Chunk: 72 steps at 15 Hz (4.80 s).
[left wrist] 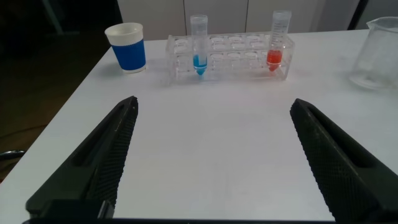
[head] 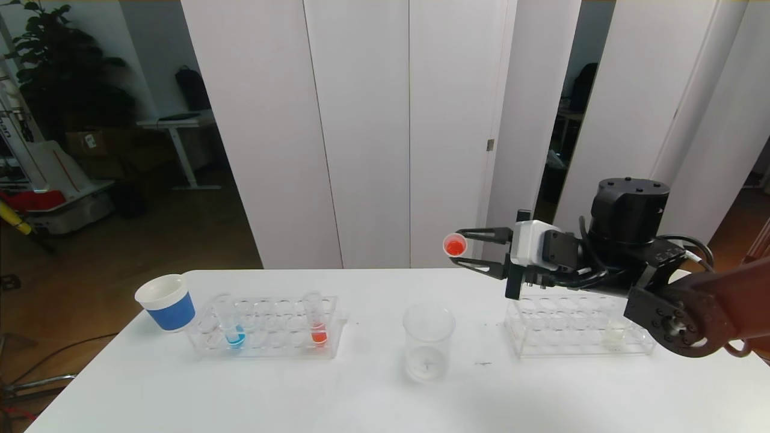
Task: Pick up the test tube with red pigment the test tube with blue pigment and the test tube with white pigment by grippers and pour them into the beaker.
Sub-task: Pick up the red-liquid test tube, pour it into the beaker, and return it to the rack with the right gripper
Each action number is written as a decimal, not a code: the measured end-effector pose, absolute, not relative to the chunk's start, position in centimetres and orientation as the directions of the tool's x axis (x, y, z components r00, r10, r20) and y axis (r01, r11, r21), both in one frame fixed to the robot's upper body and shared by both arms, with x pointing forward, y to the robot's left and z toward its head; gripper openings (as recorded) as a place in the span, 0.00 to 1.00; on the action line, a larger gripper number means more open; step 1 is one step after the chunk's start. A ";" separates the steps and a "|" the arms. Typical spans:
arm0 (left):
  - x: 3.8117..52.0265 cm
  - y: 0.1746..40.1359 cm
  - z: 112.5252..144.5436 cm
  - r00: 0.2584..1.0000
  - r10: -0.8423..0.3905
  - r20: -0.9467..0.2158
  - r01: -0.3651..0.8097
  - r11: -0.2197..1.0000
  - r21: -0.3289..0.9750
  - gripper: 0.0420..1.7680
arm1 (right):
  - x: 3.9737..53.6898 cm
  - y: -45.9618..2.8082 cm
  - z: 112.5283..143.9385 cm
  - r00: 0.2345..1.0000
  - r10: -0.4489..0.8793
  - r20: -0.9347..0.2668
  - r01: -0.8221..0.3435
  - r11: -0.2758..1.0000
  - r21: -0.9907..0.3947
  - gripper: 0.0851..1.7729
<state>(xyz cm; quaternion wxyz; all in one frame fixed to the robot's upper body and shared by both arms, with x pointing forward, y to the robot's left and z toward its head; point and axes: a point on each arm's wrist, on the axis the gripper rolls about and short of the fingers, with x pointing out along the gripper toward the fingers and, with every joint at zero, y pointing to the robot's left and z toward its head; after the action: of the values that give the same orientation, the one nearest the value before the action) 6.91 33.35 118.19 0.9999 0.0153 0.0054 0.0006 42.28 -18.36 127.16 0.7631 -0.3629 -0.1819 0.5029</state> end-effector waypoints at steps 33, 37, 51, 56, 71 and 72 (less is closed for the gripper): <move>6.9 33.3 118.2 1.000 0.001 -0.010 -0.001 1.000 0.031 0.99 | 45.4 -16.8 124.6 0.321 0.947 -0.017 -0.081 0.009 -0.997 0.30; 6.9 33.3 118.2 1.000 0.001 -0.011 -0.001 1.000 0.031 0.99 | 45.9 -16.4 124.9 0.310 0.951 -0.005 -0.048 0.010 -0.999 0.30; 6.9 33.3 118.2 1.000 0.001 -0.010 -0.001 1.000 0.031 0.99 | 46.7 -17.1 124.8 0.333 0.943 -0.005 0.026 -0.015 -1.000 0.30; 6.9 33.3 118.2 1.000 0.001 -0.011 -0.001 1.000 0.031 0.99 | 46.8 -17.0 125.1 0.333 0.943 0.004 0.057 -0.015 -0.998 0.30; 6.9 33.3 118.2 1.000 0.001 -0.011 -0.001 1.000 0.031 0.99 | 45.2 -17.6 127.8 0.578 0.808 -0.114 -0.262 0.051 -0.964 0.30; 6.9 33.3 118.2 1.000 0.001 -0.011 -0.001 1.000 0.030 0.99 | 44.9 -17.7 128.5 0.607 0.788 -0.103 -0.290 0.100 -0.952 0.30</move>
<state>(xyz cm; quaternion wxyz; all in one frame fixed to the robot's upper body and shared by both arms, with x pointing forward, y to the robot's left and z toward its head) 6.91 33.35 118.19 0.9999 0.0151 0.0054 0.0006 44.93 -17.67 128.52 0.7066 -0.5518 -0.2253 0.3815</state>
